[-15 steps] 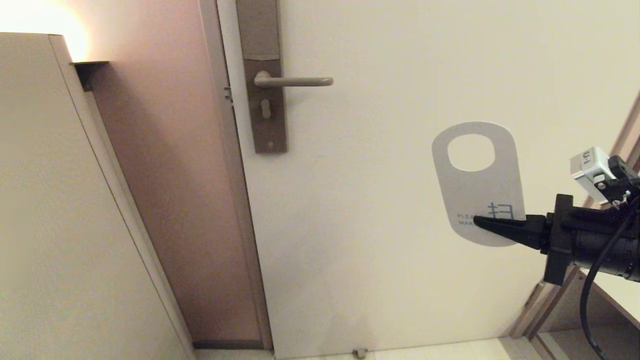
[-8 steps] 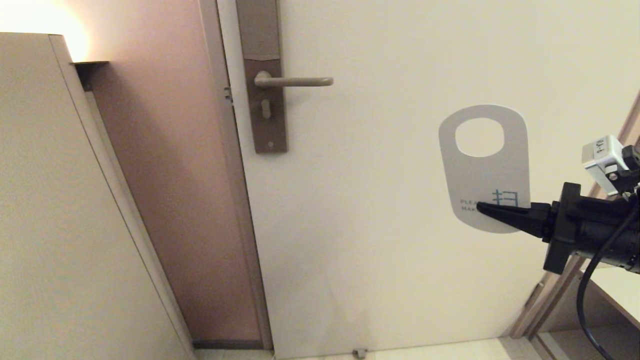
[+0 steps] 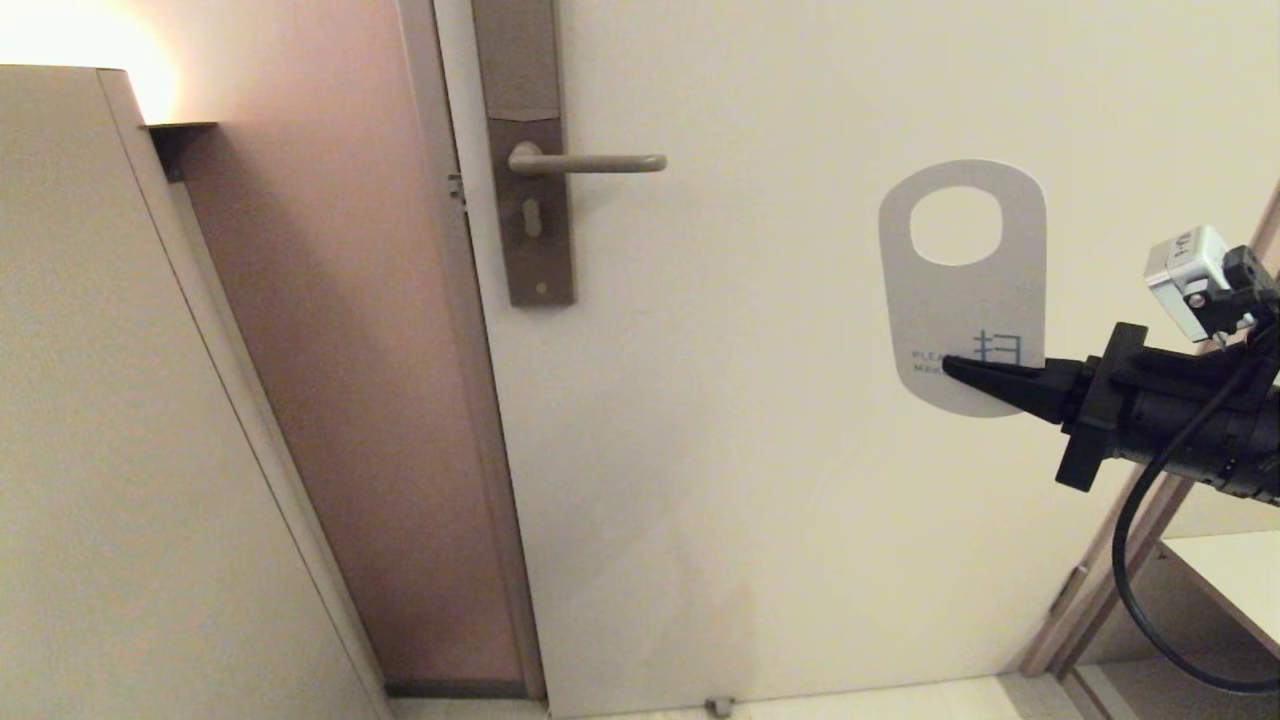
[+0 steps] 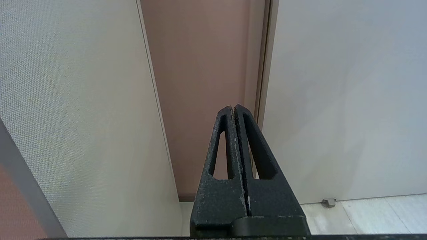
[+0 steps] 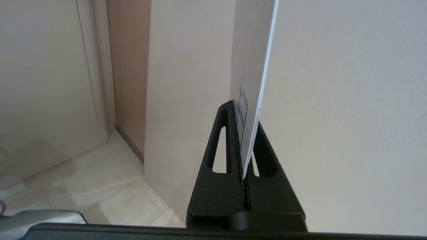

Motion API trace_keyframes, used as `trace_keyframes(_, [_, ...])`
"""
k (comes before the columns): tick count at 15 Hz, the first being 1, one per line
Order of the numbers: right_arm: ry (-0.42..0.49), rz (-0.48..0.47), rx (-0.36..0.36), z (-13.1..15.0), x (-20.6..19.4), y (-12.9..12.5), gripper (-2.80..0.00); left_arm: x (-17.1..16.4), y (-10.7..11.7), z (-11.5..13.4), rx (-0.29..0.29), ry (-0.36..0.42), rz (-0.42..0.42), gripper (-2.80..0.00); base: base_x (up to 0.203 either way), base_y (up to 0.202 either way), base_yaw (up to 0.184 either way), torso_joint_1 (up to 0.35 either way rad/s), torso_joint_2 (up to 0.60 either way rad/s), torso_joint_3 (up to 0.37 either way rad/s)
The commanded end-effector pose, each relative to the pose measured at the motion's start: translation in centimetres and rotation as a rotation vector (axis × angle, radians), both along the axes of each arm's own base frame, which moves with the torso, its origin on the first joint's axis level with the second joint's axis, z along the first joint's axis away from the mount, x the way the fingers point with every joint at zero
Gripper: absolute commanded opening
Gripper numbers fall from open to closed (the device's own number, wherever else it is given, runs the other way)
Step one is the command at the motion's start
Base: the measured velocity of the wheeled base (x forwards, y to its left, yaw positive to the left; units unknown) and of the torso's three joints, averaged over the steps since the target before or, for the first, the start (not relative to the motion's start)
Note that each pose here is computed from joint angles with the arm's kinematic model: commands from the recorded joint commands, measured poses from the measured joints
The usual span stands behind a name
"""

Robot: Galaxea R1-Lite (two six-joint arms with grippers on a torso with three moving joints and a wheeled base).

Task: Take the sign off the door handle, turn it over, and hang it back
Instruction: Hang the sign back with the other side facing out

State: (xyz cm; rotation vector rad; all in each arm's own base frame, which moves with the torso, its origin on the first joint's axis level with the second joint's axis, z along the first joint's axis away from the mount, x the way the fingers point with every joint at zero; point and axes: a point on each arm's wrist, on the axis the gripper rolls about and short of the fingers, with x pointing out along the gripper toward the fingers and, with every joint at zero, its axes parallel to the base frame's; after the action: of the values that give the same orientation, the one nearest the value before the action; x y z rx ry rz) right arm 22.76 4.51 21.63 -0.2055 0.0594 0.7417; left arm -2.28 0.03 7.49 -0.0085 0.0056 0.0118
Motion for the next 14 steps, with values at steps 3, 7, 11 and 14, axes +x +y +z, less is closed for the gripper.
trace_keyframes(3, [0.002, 0.023, 0.007, 0.3, 1.7, 0.8, -2.80, 0.0, 0.0, 0.0, -0.001, 0.000, 0.001, -2.80, 0.000, 0.000, 0.000, 0.000, 0.00, 0.000])
trace_keyframes(7, [0.012, 0.088, 0.008, 0.2, 4.0, 4.0, -2.80, 0.0, 0.0, 0.0, -0.001, 0.000, 0.000, -2.80, 0.000, 0.000, 0.000, 0.000, 0.00, 0.000])
trace_keyframes(11, [0.039, 0.111, 0.079, 1.3, 5.5, 9.2, -2.80, 0.0, 0.0, 0.0, -0.001, 0.000, 0.002, -2.80, 0.000, 0.000, 0.000, 0.000, 0.00, 0.000])
trace_keyframes(14, [0.087, 0.019, 0.143, 1.9, 6.5, 10.9, -2.80, 0.0, 0.0, 0.0, -0.001, 0.000, 0.001, -2.80, 0.000, 0.000, 0.000, 0.000, 0.00, 0.000])
